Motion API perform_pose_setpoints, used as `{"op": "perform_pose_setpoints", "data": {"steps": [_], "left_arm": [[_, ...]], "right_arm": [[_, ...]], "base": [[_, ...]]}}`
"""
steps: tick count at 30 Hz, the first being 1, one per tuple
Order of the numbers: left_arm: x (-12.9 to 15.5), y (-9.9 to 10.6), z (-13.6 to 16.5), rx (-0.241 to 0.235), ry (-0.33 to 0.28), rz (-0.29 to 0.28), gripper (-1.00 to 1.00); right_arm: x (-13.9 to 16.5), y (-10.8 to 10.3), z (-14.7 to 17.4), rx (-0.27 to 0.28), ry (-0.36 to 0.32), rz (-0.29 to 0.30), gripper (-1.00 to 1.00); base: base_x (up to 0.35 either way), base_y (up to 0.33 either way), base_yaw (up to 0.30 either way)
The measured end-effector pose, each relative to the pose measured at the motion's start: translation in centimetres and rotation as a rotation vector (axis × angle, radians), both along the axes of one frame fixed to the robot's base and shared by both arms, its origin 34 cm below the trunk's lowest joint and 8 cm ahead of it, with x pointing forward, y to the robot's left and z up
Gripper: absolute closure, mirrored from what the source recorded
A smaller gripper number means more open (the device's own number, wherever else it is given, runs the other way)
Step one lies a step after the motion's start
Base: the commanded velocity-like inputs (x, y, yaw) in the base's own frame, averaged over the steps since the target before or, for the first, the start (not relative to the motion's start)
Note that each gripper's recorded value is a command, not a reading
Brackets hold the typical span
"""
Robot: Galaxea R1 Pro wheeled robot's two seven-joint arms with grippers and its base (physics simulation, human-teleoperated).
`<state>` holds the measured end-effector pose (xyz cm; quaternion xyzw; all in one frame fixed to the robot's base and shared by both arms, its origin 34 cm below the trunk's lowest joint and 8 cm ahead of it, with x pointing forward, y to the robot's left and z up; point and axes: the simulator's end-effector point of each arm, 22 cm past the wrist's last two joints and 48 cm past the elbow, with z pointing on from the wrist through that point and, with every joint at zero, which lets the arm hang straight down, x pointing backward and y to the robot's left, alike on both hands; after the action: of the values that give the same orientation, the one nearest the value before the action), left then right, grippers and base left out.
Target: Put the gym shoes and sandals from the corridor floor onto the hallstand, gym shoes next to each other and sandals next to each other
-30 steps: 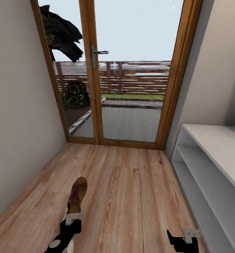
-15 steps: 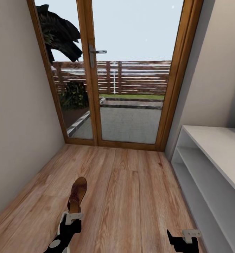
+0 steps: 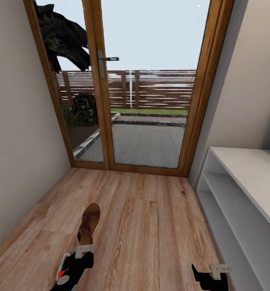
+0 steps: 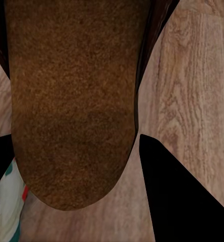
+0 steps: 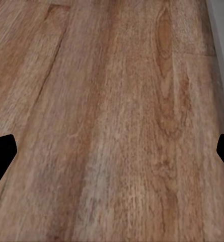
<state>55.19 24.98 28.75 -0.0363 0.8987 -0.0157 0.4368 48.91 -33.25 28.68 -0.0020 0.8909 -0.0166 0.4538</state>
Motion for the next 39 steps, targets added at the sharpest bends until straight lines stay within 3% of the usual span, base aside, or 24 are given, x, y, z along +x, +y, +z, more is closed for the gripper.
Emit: {"op": "perform_pose_setpoints", "data": {"steps": [10, 20, 39], "left_arm": [[-0.02, -0.01, -0.02, 0.0, 0.0, 0.0, 1.0], [0.03, -0.02, 0.06, 0.0, -0.001, -0.001, 1.0], [0.01, -0.11, 0.05, -0.001, -0.001, -0.001, 1.0]], "right_arm": [[0.02, 0.0, 0.02, 0.0, 0.0, 0.0, -1.0], [0.03, 0.02, 0.06, 0.0, -0.002, 0.001, -1.0], [0.09, 0.0, 0.13, 0.0, -0.003, 0.0, -1.0]], "base": [[0.005, -0.003, -0.003], [0.003, -0.003, -0.173], [0.067, -0.094, -0.017]]}}
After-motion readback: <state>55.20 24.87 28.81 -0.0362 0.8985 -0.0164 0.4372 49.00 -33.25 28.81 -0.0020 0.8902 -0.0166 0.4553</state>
